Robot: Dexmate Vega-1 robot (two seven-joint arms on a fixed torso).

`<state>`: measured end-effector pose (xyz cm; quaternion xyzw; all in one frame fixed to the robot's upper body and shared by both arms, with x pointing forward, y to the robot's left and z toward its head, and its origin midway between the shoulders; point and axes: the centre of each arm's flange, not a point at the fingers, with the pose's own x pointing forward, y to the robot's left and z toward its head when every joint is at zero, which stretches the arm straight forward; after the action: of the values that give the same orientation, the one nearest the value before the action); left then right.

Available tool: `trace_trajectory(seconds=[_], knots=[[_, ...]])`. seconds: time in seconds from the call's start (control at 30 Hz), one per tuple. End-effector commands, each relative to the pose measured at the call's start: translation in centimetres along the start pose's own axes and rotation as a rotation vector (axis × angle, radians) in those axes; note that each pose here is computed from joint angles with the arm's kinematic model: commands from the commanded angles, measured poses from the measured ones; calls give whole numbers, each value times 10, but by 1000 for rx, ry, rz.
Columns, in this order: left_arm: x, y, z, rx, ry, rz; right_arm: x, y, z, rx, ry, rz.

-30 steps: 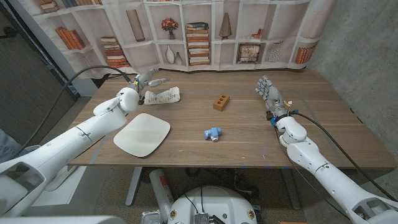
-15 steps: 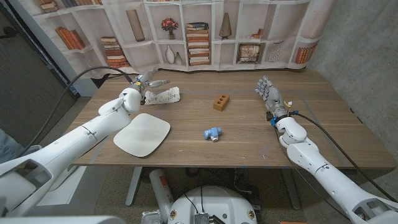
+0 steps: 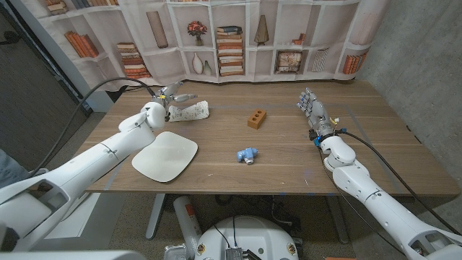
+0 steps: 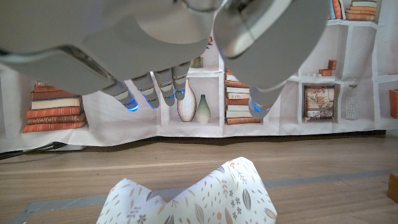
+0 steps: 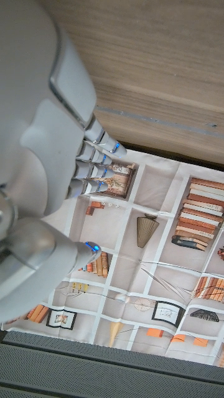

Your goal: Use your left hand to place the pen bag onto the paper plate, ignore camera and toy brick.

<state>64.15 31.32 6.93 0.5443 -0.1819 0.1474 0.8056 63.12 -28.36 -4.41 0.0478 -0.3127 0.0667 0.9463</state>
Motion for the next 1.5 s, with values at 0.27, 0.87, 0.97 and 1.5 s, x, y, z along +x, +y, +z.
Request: trace_trajectory(seconds=[0.27,0.87,0.97,1.5], knots=[[16,-18,7,52,17,-81,5,7,1,-2,-3,0],[19,-34,9,80,20,-119,5,11,-2,4,-4,-4],[20,-38,12,94,18,-129,5,11,-3,6,-3,-2],[28,-49,26,122,13,-164,6,9,-7,12,4,-3]])
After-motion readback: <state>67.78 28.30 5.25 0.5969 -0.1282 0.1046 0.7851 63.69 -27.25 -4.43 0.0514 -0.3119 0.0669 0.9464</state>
